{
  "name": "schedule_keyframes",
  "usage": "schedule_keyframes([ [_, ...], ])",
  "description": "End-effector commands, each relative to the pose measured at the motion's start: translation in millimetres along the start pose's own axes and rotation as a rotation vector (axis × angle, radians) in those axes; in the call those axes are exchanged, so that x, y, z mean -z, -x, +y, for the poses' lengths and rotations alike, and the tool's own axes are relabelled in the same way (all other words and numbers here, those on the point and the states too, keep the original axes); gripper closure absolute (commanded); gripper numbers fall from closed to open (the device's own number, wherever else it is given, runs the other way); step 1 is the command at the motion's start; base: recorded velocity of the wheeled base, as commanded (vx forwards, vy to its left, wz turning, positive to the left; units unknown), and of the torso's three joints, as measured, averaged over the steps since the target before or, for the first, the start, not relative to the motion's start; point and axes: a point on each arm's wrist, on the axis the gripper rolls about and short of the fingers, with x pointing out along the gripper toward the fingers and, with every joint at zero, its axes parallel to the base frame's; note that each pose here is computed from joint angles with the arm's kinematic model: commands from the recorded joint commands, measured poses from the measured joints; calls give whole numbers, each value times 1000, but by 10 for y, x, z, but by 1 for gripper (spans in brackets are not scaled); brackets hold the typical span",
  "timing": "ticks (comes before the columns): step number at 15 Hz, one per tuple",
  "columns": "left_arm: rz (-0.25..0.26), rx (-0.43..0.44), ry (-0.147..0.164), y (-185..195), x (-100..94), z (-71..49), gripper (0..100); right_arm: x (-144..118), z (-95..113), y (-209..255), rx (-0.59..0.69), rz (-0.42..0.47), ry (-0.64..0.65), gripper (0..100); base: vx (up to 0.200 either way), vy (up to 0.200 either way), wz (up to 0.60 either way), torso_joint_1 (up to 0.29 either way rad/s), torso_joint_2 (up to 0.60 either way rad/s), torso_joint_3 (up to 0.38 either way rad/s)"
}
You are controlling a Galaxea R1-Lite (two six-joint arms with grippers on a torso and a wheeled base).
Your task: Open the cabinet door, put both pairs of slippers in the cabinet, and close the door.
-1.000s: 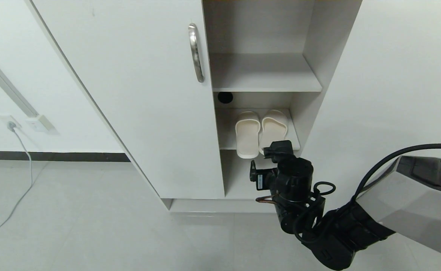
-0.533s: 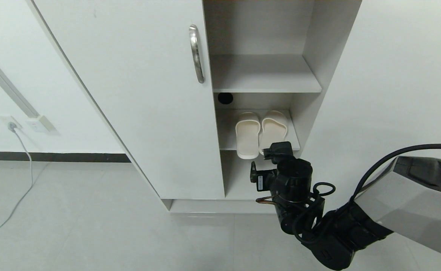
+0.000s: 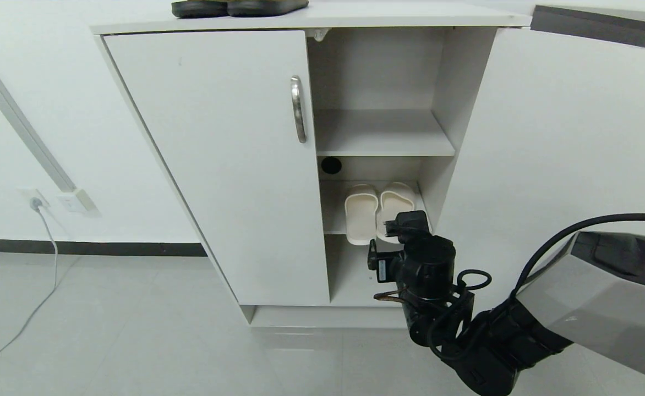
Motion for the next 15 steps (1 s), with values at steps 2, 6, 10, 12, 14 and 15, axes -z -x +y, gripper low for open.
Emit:
schedule_keyframes([
  [2,2,1,0,-1,0,0,100,48,-21,23,-1,10,11,0,0,0,0,-1,4,47],
  [6,2,-1,0,-1,0,1,100,30,-48,45,-7,8,10,0,0,0,0,0,0,0],
  [10,2,-2,0,-1,0,0,100,61,-61,59,-9,17,19,0,0,0,0,0,0,0],
  [12,2,-1,0,-1,0,0,100,66,-60,57,-10,18,20,0,0,0,0,0,0,0],
  [14,2,-1,2,-1,0,1,100,72,-58,56,-10,19,21,0,0,0,0,0,0,0],
  [15,2,-2,2,-1,0,0,100,84,-55,53,-12,22,23,0,0,200,0,2,-2,2],
])
